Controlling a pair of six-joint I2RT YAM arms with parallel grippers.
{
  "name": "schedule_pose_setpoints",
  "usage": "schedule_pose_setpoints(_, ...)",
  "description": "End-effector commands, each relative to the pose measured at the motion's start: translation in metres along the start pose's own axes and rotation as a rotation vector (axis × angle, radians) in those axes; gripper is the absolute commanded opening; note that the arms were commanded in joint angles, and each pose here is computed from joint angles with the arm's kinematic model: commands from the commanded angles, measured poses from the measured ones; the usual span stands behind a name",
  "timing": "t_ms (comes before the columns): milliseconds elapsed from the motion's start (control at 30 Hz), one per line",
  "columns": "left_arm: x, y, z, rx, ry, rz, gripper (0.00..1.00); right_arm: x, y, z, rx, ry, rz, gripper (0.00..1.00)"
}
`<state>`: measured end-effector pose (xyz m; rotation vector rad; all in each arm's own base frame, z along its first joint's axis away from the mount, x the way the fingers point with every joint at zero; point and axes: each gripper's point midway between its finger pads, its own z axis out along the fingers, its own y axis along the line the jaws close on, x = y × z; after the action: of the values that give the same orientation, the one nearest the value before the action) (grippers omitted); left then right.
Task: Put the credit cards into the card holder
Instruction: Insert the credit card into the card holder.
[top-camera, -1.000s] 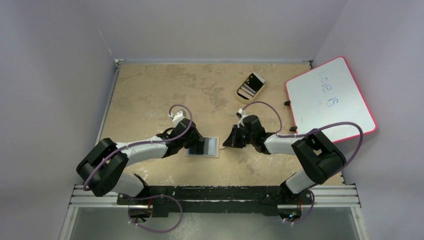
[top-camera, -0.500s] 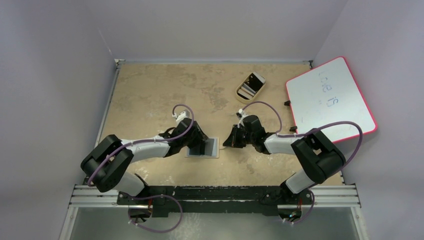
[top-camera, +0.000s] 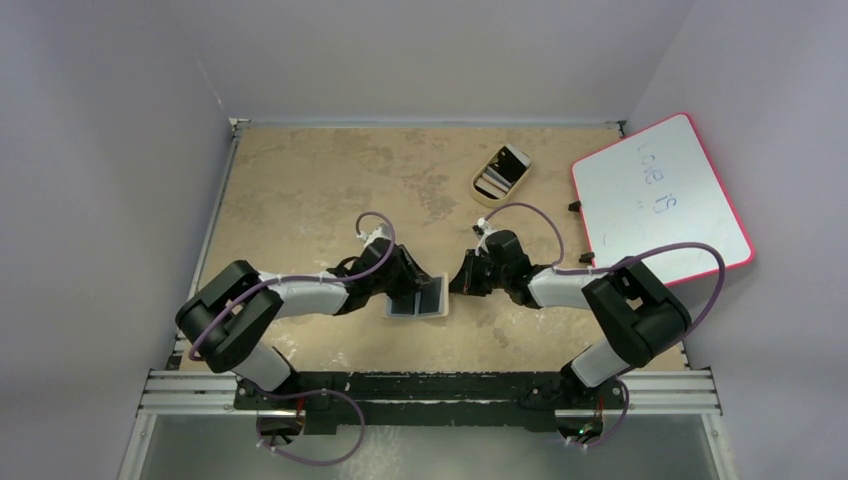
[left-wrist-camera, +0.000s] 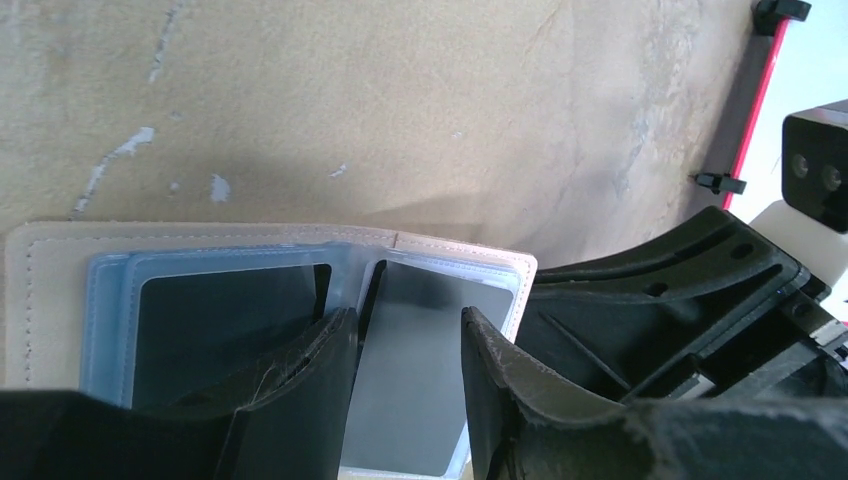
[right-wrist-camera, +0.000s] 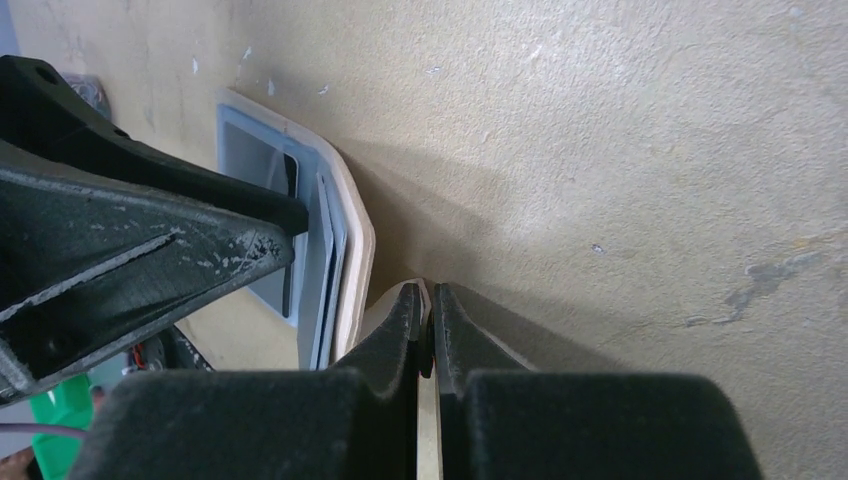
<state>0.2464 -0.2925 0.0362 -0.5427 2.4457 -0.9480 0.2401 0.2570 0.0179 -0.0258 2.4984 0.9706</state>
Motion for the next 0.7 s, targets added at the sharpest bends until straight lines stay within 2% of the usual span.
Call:
schedule_pose_setpoints(0,-0.005,-0.038,-0.004,0.087,0.012,0.022,0.42,-0.022,0.013,-0.003,-0.012,-0.065,-0.011,0.0)
schedule_pose_setpoints(300,-0.035,-0.008,-0.037,-0.082,-0.084,0.149,0.45,-0.07,-0.027,-0.031,0.144,-0.187,-0.009,0.0)
schedule_pose_setpoints(433,-0.041,0.013,-0.044,-0.157,-0.081,0.172,0.46,-0.076,-0.022,-0.046,0.173,-0.189,-0.052,0.22)
schedule_pose_setpoints(533,-0.041,0.019,-0.048,-0.164,-0.086,0.173,0.46,-0.087,-0.005,-0.057,0.132,-0.237,-0.069,0.26)
schedule_pose_setpoints(667,-0.032,0.001,-0.041,-0.037,-0.052,0.13,0.47,-0.088,0.017,-0.06,0.069,-0.23,-0.097,0.31)
